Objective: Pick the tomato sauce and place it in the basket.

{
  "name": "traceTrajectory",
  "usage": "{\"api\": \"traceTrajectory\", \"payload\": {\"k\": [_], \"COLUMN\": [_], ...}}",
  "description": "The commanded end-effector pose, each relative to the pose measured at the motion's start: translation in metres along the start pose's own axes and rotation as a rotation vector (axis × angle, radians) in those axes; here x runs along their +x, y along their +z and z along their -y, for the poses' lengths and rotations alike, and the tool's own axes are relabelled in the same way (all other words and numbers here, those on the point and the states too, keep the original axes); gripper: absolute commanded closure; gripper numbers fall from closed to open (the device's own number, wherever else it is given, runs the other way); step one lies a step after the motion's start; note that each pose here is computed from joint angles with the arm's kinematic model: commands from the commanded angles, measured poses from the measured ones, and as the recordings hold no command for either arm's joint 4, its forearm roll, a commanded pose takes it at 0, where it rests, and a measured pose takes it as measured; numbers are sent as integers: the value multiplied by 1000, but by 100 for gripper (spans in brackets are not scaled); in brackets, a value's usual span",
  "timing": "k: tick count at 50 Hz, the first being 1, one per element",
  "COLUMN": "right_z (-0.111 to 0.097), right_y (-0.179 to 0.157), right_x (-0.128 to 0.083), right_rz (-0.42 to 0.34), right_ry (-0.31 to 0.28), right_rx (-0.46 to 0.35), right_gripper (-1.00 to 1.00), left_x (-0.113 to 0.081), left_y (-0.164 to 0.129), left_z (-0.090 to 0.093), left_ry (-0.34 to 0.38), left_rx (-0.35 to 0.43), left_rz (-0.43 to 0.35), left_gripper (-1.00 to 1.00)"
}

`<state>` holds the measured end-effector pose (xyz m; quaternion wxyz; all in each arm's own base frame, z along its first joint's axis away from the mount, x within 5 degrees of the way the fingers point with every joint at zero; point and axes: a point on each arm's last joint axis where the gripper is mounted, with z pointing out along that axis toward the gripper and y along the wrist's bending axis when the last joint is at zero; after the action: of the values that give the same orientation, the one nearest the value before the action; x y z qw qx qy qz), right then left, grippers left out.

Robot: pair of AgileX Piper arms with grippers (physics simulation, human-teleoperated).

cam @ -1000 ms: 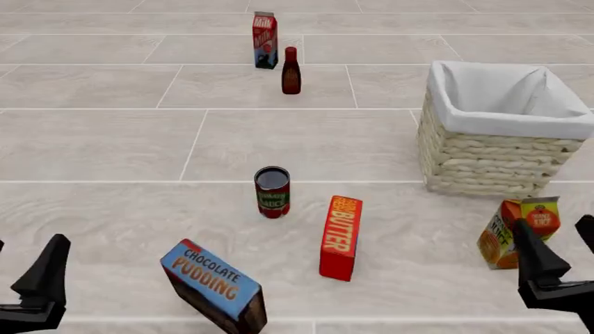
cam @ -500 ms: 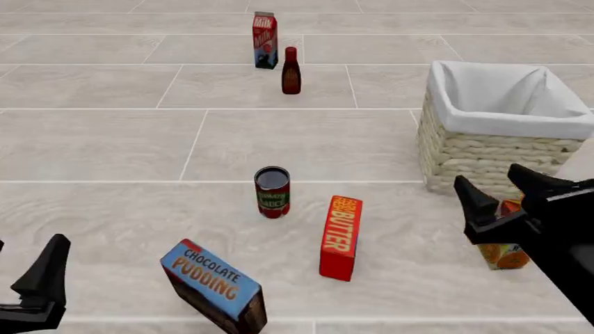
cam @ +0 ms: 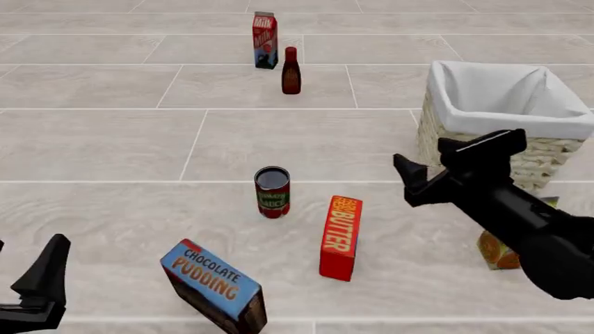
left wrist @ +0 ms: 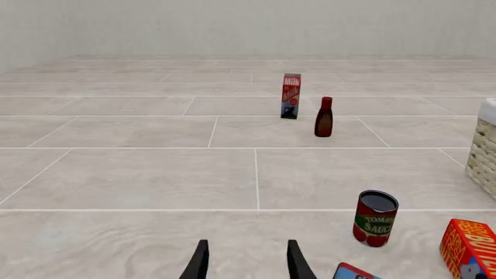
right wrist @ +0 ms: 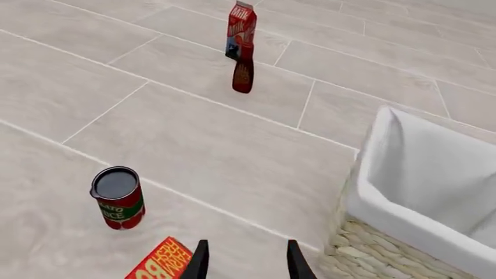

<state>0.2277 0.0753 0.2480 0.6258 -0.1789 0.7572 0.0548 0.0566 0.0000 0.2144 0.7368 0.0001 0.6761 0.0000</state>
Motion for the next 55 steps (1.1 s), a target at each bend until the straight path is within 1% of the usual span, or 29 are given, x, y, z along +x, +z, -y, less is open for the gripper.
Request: {"api": "traceTrajectory", "payload": {"k": [1, 8, 13, 22, 26, 37, 44, 49, 51, 55], "right_z": [-14, -24, -34, -48, -50, -62, -71, -82, -83, -93], "right_y": [33, 48, 57, 61, 63, 68, 78, 87, 88, 95], "right_x": [-1, 0, -2, -7, -6, -7, -6, -8, -9, -10], "right_rz": [-33, -52, -61, -61, -63, -65, -79, -84, -83, -86], "right_ry": [-9, -13, -30, -49, -56, -60, -72, -81, -80, -88], "right_rx": [-57, -88, -120, -165, -173, -206, -230, -257, -256, -281], "right_gripper": [-100, -100, -100, -100, -100, -100, -100, -100, -100, -100], "left_x": [0, 0, 0, 0, 0, 0, 0, 0, 0, 0], "left_y": [0, 0, 0, 0, 0, 0, 0, 0, 0, 0], "left_z": [0, 0, 0, 0, 0, 0, 0, 0, 0, 0], "left_ry": [0, 0, 0, 0, 0, 0, 0, 0, 0, 0], "left_rx": [0, 0, 0, 0, 0, 0, 0, 0, 0, 0], "left_rz": [0, 0, 0, 0, 0, 0, 0, 0, 0, -1], "left_gripper": [-100, -100, -100, -100, -100, -100, -100, -100, -100, -100]}}
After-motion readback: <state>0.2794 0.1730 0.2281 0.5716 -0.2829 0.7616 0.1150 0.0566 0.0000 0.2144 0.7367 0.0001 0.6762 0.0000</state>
